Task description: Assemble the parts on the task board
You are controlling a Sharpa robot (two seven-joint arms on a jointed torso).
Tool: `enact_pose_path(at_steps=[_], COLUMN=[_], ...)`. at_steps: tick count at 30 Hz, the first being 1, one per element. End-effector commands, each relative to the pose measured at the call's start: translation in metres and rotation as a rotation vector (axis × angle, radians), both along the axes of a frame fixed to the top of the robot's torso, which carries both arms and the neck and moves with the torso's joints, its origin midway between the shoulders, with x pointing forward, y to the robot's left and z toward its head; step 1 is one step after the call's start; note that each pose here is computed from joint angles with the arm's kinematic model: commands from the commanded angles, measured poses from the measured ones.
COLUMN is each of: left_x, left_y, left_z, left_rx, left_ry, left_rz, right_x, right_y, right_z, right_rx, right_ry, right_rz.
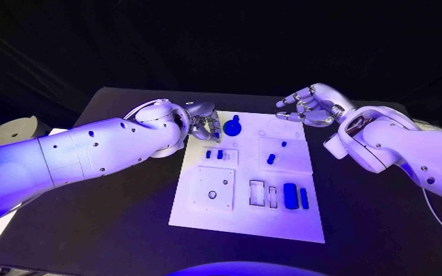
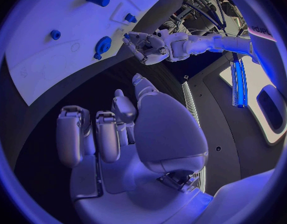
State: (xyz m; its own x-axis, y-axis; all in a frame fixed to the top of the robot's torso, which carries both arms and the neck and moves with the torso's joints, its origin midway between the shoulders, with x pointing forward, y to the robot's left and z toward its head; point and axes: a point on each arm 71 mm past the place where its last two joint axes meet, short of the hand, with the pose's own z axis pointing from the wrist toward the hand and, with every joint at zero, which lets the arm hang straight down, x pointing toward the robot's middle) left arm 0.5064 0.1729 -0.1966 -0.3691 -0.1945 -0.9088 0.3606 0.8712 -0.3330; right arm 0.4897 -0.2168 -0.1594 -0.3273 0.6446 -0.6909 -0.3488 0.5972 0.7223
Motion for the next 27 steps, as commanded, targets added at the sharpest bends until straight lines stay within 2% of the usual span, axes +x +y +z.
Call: enact_pose_path(at_steps=[1, 27], left_x=[-0.0002, 0.0022], left_y=[0.0002, -0.0059], left_z=[-0.0023, -0.0089], left_rx=[0.022, 0.025], left_ry=[0.022, 0.031], left_rz=[-0.006, -0.021], right_x=[-0.0008, -0.0012], right_y=[0.0016, 0.0026], right_z=[-0.0005, -0.0003], right_rx=[-0.003, -0.002], right_ry=[0.002, 0.002], right_rz=[0.017, 0.020])
